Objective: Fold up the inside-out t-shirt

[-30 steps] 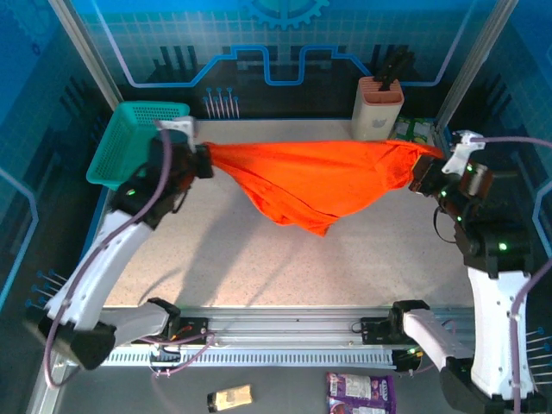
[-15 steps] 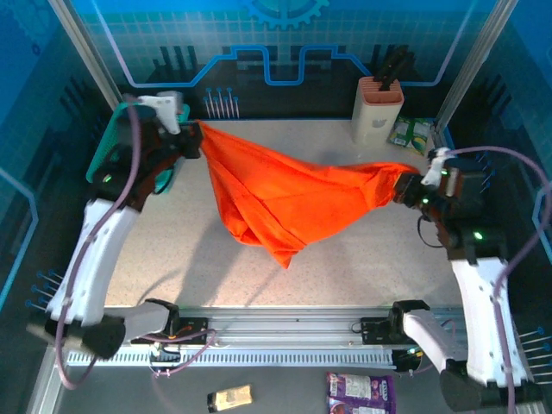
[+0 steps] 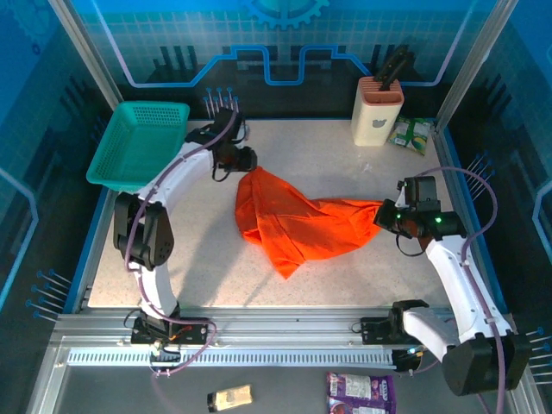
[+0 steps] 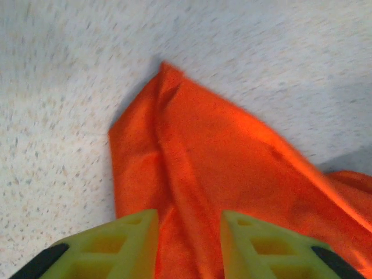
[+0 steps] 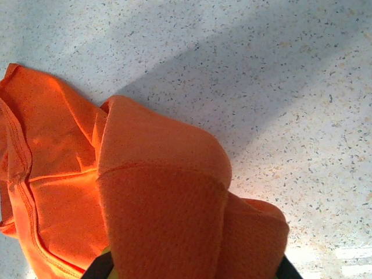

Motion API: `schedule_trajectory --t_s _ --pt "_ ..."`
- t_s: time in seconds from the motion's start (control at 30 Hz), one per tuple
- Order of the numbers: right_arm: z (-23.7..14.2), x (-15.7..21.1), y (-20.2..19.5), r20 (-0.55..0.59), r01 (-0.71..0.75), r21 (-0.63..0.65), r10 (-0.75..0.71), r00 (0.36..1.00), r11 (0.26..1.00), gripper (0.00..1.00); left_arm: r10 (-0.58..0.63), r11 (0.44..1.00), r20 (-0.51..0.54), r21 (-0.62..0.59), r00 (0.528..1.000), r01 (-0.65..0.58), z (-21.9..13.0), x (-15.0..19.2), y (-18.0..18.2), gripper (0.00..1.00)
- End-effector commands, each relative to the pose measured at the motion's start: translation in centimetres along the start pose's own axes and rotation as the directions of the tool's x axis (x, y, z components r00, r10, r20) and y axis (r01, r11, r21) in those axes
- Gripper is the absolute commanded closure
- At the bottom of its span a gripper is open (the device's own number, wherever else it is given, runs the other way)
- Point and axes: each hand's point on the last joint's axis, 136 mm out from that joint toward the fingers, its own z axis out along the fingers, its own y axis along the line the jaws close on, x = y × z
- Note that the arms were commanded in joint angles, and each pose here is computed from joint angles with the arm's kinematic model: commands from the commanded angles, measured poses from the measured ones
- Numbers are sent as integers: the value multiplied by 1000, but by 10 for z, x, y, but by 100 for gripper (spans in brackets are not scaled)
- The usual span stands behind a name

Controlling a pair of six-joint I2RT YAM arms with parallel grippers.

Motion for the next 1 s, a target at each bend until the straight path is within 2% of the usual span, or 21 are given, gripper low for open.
schedule_trajectory --t_s 0.0,0.17,0.37,0.67,0.97 --pt "2 11 -2 -4 13 17 -13 1000 1000 100 37 996 -35 -82 999 -40 -20 29 -25 62" --pt "4 19 1 -16 31 19 -31 999 999 100 28 974 -131 -222 991 -56 1 84 -41 58" --pt "5 21 3 -17 47 26 -47 999 999 100 -25 945 -219 -322 975 -49 32 122 -37 58" --pt "4 20 3 -12 54 32 -54 998 998 100 -54 957 -317 -287 947 -41 56 157 -39 57" --pt "6 18 5 -10 58 31 -57 998 998 100 -45 967 -344 -252 938 -46 63 168 -46 53"
